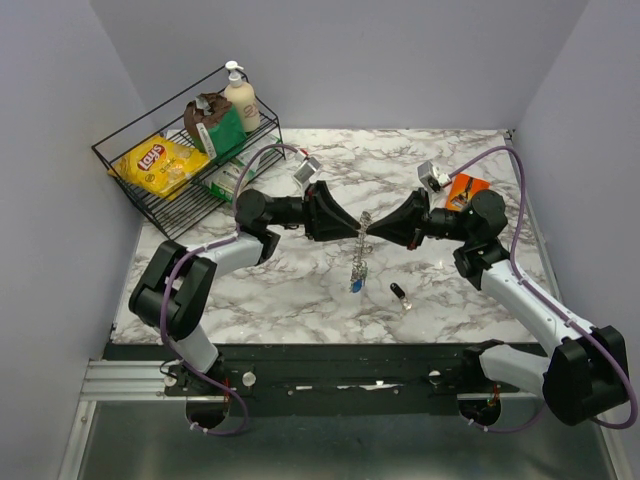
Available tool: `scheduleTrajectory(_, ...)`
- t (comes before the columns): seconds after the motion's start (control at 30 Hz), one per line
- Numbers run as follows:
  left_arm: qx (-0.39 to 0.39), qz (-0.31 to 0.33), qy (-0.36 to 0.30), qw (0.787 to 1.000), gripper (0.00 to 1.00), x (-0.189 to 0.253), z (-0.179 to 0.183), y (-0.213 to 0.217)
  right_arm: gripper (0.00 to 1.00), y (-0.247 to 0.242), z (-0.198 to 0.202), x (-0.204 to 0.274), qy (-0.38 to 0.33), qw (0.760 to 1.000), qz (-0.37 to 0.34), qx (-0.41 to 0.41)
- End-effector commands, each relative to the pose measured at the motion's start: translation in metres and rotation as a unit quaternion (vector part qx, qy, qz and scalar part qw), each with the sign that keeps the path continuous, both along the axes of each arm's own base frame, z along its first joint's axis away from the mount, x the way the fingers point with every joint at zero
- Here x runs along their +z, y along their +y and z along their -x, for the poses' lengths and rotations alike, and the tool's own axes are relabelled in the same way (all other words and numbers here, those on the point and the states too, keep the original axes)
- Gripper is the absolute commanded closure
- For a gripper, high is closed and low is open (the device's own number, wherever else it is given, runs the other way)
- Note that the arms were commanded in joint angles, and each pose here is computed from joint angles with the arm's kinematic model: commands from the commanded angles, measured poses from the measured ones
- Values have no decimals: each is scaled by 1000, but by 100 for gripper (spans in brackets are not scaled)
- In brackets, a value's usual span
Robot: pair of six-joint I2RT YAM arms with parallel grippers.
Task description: Put the keys on the keyring
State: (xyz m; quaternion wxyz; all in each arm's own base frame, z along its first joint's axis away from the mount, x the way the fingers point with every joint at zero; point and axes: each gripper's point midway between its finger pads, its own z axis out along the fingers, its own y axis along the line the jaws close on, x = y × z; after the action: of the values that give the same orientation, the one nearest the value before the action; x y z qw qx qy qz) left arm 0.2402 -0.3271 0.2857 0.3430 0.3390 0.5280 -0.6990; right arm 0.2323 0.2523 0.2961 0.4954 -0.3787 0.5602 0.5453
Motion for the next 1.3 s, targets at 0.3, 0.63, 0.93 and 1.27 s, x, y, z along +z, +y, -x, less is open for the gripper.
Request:
scheduleTrajectory(0.3,-39,20,-61,997,75,17,18,-3,99,0,0,19,-34,999,-13,-3)
scheduleTrajectory(0.63,-47,30,-68,996,78,23,25,-2,99,0,-2,15,-27,1000,-11,-8)
scheduleTrajectory(0.93,-47,33,-69,996,83,25,26,-2,99,0,-4,11,-22,1000,-9,-8)
scheduleTrajectory(1.27,-47,37,-70,996,80,29,26,-3,99,0,-5,6,-16,1000,-6,-9)
